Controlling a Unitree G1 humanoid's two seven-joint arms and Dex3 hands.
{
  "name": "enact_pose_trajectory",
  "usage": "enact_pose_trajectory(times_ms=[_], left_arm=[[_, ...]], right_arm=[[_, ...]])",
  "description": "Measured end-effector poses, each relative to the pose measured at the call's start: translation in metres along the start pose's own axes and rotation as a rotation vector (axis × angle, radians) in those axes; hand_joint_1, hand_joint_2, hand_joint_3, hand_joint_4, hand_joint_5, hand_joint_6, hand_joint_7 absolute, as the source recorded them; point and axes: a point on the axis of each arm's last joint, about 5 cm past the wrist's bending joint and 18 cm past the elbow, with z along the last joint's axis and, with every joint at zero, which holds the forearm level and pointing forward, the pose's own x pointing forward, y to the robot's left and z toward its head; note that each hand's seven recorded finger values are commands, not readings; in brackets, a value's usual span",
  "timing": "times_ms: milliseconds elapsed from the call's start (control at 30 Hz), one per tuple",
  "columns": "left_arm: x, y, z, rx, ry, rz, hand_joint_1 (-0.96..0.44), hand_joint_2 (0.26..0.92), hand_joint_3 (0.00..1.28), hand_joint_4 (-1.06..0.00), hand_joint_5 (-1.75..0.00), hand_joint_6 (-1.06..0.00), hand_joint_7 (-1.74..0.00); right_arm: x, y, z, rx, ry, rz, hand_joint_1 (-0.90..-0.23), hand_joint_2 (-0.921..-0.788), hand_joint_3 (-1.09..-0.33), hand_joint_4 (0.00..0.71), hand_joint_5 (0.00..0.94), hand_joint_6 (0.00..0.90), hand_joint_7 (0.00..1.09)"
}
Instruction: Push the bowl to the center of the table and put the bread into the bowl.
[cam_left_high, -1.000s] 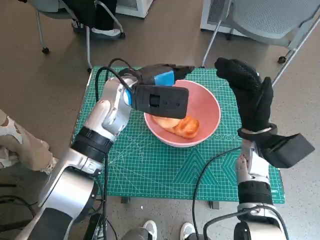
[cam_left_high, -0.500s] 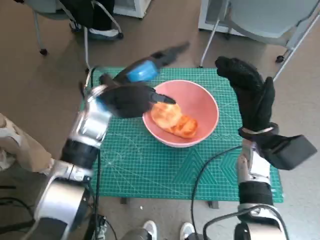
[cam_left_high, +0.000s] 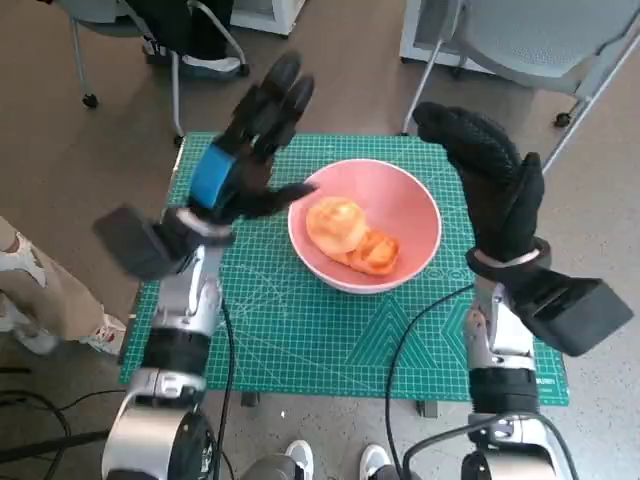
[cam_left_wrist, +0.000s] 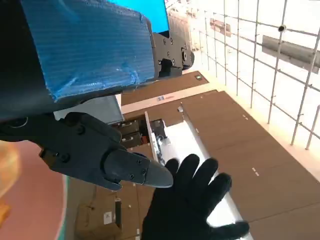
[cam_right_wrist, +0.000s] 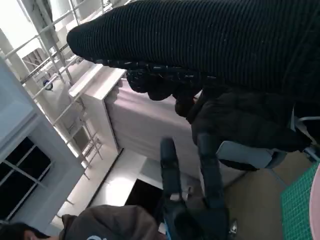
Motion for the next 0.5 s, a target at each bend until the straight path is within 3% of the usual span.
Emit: enact_pose_trajectory(times_ms=[500], left_arm=[[-0.013, -0.004, -0.006, -0.013, -0.035, 0.032, -0.62, 0.921, 0.15, -0.03, 0.0, -0.17, -0.06]], right_arm=[[-0.0027, 0.005, -0.01, -0.019, 0.005, 0.028, -0.677, -0.921, -0.773, 0.175, 0.002, 0.027, 0.51]])
